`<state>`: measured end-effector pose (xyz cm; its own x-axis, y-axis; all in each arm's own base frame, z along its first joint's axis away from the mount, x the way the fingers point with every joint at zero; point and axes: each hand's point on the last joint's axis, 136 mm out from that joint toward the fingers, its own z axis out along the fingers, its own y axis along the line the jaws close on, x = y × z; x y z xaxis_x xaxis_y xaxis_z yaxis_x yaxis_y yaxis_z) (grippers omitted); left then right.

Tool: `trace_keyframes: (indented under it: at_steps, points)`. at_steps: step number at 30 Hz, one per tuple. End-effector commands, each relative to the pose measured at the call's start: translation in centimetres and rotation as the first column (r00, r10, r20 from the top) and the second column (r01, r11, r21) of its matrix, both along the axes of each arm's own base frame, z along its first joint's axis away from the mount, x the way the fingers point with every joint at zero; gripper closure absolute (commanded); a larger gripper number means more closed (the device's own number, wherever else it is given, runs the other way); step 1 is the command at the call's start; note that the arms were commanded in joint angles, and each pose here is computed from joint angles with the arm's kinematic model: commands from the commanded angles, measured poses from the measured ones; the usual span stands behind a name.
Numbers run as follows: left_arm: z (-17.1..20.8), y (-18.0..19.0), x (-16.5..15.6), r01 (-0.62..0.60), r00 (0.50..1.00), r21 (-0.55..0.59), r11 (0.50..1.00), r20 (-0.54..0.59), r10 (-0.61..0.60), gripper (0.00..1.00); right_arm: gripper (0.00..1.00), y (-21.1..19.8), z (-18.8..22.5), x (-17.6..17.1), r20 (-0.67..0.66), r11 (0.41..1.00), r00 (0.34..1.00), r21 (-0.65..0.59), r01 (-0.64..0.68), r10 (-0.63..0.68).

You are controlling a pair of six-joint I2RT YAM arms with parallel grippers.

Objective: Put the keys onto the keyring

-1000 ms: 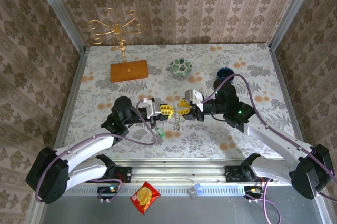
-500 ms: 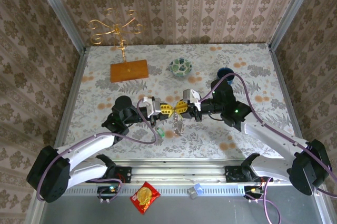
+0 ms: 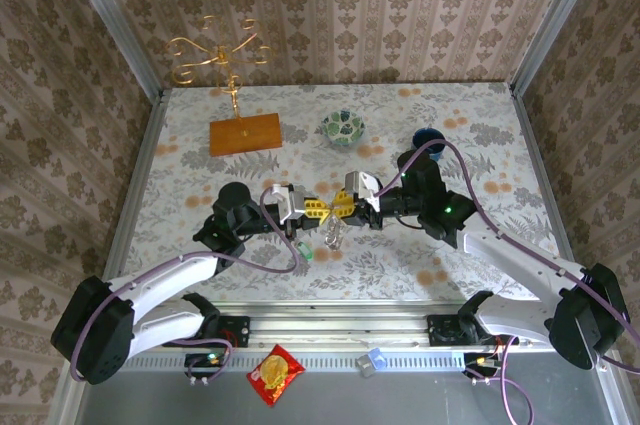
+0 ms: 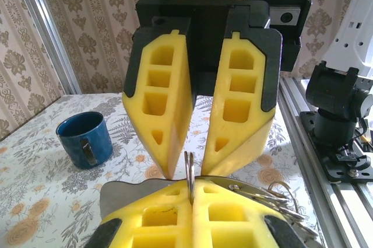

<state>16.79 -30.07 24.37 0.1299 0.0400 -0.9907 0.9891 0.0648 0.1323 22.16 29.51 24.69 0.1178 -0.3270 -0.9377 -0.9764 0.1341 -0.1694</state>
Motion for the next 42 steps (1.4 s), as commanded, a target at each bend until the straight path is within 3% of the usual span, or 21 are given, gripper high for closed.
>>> trace_keyframes:
  at_steps: [1,16,27,42]
  points:
    - [1.6,-0.1,-1.3,0.067,0.997,-0.047,0.997,0.039,-0.065,1.0,0.76,-0.3,0.3,0.4,0.059,0.998,0.998,-0.046,0.03,-0.028]
    - [1.6,-0.4,-1.2,0.079,0.996,-0.039,0.996,0.033,-0.078,1.0,0.79,0.0,1.3,-0.2,0.053,1.0,0.999,-0.009,-0.005,0.005]
    - [1.2,-0.3,-0.9,0.064,0.997,-0.032,0.997,0.038,-0.063,1.0,0.72,-1.7,-0.1,-0.6,0.062,0.995,0.997,-0.086,0.045,-0.039]
    - [0.9,-0.6,-1.0,0.08,0.997,-0.028,0.996,0.024,-0.08,1.0,0.76,0.2,1.5,-0.8,0.007,0.999,0.999,0.006,-0.035,0.035]
